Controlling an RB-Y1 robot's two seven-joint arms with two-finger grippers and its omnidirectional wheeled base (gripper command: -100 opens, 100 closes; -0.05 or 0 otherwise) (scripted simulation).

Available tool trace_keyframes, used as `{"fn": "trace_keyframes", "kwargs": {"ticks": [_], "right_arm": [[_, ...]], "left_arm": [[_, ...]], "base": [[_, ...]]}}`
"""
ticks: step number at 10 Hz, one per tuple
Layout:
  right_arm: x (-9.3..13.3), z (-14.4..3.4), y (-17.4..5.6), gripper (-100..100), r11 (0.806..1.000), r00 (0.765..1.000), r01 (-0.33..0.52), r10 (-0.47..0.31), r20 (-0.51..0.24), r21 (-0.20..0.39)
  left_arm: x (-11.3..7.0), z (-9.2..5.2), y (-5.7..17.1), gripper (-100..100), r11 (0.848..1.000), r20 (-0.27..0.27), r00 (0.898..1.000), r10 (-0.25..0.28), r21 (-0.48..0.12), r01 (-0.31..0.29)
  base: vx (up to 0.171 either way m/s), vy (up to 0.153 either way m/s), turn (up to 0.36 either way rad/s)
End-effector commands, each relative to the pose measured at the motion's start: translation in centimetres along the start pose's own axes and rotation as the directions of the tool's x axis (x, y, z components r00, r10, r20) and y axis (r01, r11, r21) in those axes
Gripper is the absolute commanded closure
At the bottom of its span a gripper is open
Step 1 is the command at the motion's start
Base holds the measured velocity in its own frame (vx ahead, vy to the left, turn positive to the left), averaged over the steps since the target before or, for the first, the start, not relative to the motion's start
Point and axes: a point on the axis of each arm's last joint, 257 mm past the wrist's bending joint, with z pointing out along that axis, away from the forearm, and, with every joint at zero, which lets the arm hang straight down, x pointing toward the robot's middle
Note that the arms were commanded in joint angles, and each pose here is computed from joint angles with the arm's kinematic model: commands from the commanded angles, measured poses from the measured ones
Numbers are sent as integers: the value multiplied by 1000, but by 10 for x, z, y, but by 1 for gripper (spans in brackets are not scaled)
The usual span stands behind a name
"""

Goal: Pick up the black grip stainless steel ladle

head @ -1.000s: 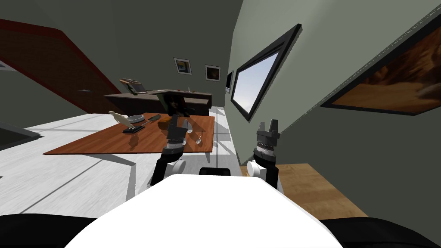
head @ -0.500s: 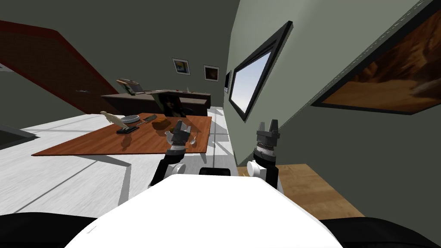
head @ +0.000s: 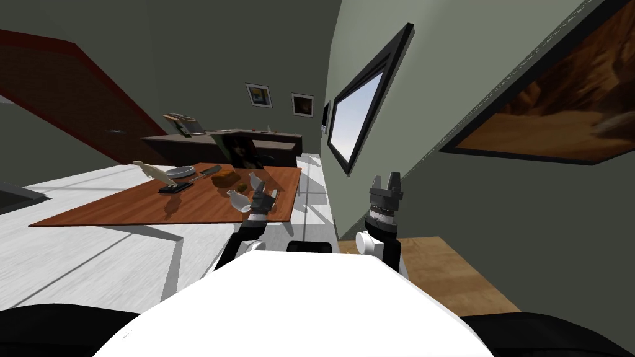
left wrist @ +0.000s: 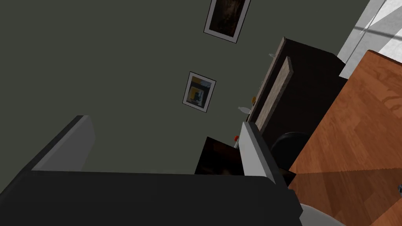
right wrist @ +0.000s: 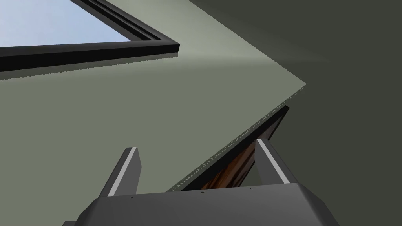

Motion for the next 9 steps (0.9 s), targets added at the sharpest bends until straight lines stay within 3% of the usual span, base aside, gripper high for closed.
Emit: {"fn": "trace_keyframes", "kwargs": {"ticks": [1, 2, 3, 4, 5, 6, 7, 8, 9], "right_arm": [[0, 0, 0, 0, 1000, 1000, 0, 0, 0, 0], [0, 0, 0, 0, 1000, 1000, 0, 0, 0, 0], [0, 0, 0, 0, 1000, 1000, 0, 0, 0, 0], [0, 0, 0, 0, 1000, 1000, 0, 0, 0, 0], [0, 0, 0, 0, 1000, 1000, 0, 0, 0, 0], [0, 0, 0, 0, 1000, 1000, 0, 0, 0, 0], [0, 0, 0, 0, 1000, 1000, 0, 0, 0, 0], [0, 0, 0, 0, 1000, 1000, 0, 0, 0, 0], [0, 0, 0, 0, 1000, 1000, 0, 0, 0, 0]], "left_arm": [[-5, -1, 8, -100, 999, 10, 1000, -30, -31, 30], [-13, -10, 28, -100, 994, 26, 998, -62, -92, 64], [-13, -10, 28, -100, 993, 30, 997, -73, -91, 75], [-21, -20, 48, -100, 982, 52, 993, -105, -153, 112], [-22, -20, 48, -100, 981, 56, 992, -114, -152, 122], [-30, -32, 69, -100, 964, 81, 986, -142, -214, 157], [-31, -32, 69, -100, 962, 87, 984, -154, -213, 169], [-40, -46, 89, -100, 940, 117, 977, -179, -273, 205], [-41, -46, 89, -100, 937, 123, 974, -191, -271, 218]], "base": [[32, -88, 6], [56, -108, -5], [46, -96, 5], [57, -97, -2], [53, -72, 9], [87, -97, -6], [78, -80, 11], [94, -69, 3], [73, -59, 7]]}}
